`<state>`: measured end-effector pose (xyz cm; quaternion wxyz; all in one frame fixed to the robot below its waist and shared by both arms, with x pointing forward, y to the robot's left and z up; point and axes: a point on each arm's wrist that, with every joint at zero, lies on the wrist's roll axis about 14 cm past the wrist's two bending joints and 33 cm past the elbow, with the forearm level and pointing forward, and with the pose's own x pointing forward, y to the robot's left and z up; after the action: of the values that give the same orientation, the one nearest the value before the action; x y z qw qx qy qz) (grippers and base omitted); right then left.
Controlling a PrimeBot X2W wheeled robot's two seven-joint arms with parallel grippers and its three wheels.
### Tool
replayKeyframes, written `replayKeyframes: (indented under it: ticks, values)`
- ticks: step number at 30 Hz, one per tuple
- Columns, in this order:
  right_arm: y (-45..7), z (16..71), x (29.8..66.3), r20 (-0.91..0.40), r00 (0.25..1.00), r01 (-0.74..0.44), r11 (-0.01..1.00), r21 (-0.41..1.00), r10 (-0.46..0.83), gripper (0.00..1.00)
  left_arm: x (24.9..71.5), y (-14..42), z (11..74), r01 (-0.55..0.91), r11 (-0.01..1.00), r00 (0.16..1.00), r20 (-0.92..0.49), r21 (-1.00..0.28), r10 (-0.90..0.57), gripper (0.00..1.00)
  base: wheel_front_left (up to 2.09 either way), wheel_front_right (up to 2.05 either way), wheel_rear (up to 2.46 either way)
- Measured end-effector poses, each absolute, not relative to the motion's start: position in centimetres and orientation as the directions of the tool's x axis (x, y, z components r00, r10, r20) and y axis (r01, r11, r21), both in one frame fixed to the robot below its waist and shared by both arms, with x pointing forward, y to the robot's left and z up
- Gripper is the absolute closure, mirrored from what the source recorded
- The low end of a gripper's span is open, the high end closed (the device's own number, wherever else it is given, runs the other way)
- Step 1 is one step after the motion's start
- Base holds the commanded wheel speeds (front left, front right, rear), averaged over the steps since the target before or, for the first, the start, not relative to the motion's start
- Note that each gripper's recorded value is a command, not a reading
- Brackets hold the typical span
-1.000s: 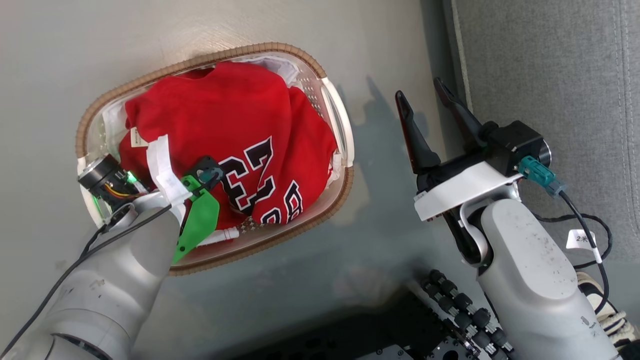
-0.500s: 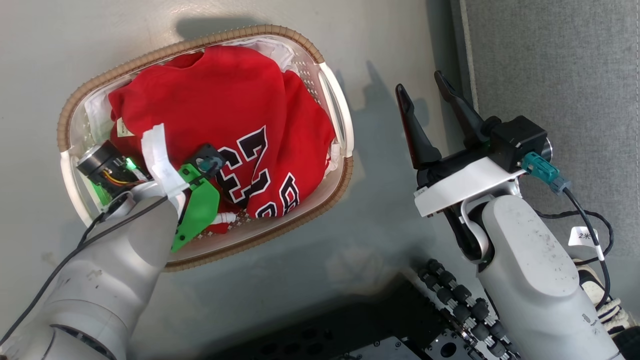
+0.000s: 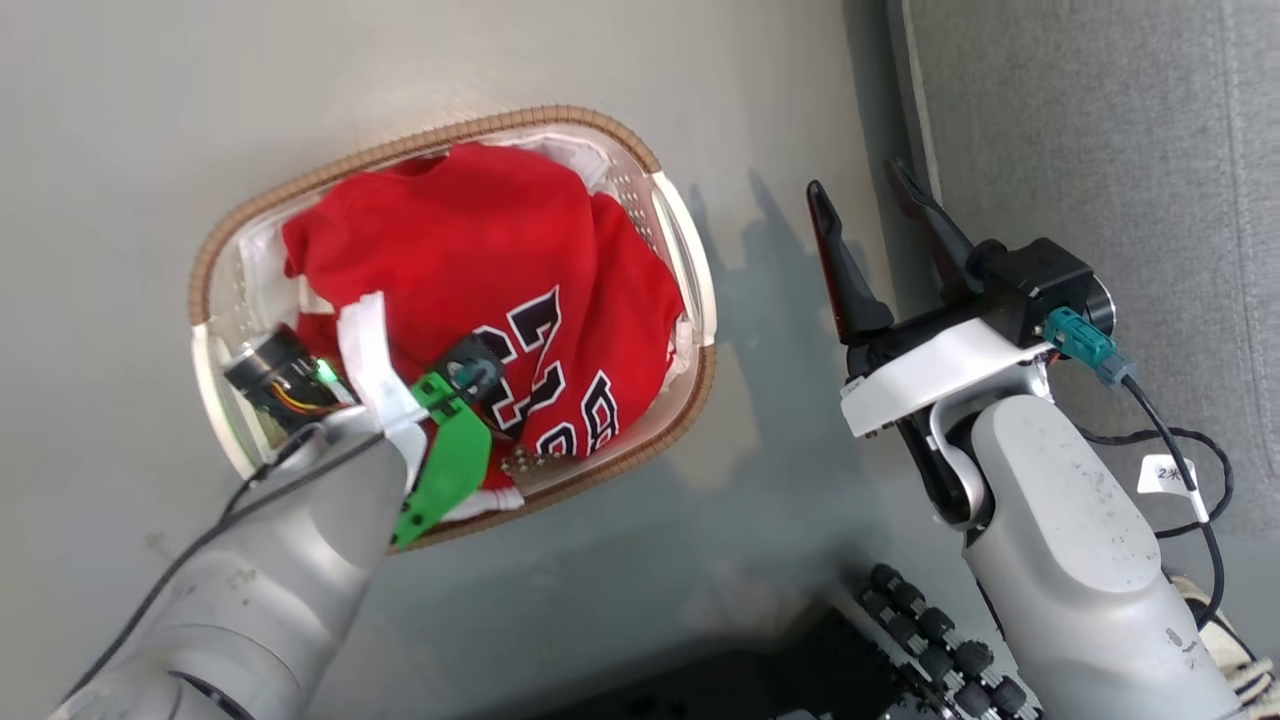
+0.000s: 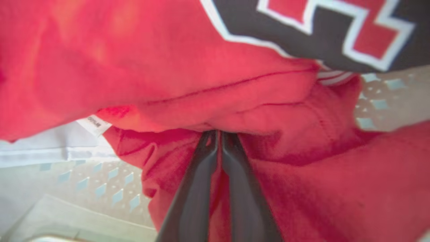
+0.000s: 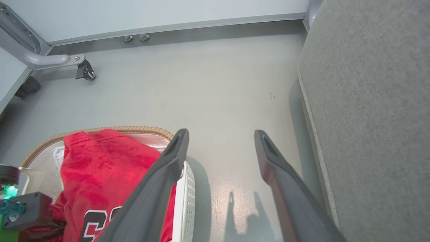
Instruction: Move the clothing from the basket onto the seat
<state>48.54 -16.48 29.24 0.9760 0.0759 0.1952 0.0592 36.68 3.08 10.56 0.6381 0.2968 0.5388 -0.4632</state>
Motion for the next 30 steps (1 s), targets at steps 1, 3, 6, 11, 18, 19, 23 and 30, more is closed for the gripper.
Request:
replayKeyframes:
  ticks: [1,3,6,11,18,19,23,30]
  values:
    - [-16.5,29.6,48.6,-0.366,0.919,-0.088,0.982,0.169,0.145,0.00,36.6,2.9,11.0,0.911,0.395,-0.004,-0.960,-0.119,-0.280,1.00,0.00,0.00,0.00]
    - [-16.4,30.3,48.4,-0.357,0.923,-0.091,0.982,0.167,0.146,0.00,36.5,2.4,12.1,0.907,0.403,0.010,-0.953,-0.118,-0.302,1.00,0.00,0.00,0.00]
    - [-16.1,31.3,48.0,-0.347,0.926,-0.097,0.982,0.164,0.150,0.00,36.4,1.8,13.7,0.897,0.426,0.033,-0.942,-0.120,-0.335,1.00,0.00,0.00,0.00]
    - [-15.8,33.4,47.4,-0.318,0.936,-0.105,0.981,0.162,0.153,0.00,36.8,1.3,16.8,0.869,0.482,0.094,-0.919,-0.112,-0.383,1.00,0.00,0.00,0.00]
    - [-15.1,35.9,46.4,-0.282,0.945,-0.124,0.979,0.161,0.166,0.00,37.5,1.5,20.6,0.827,0.556,0.204,-0.877,-0.084,-0.435,1.00,0.00,0.00,0.00]
    - [-14.9,36.3,46.3,-0.275,0.946,-0.129,0.978,0.162,0.170,0.00,37.5,1.7,21.1,0.818,0.569,0.219,-0.872,-0.080,-0.438,1.00,0.00,0.00,0.00]
    - [-14.3,37.7,45.6,-0.253,0.950,-0.142,0.976,0.166,0.182,0.00,38.1,2.0,23.4,0.777,0.626,0.302,-0.832,-0.068,-0.466,1.00,0.00,0.00,0.00]
    - [-13.5,40.1,44.5,-0.207,0.958,-0.163,0.972,0.169,0.197,0.00,39.4,2.5,27.5,0.689,0.723,0.466,-0.733,-0.050,-0.495,1.00,0.00,0.00,0.00]
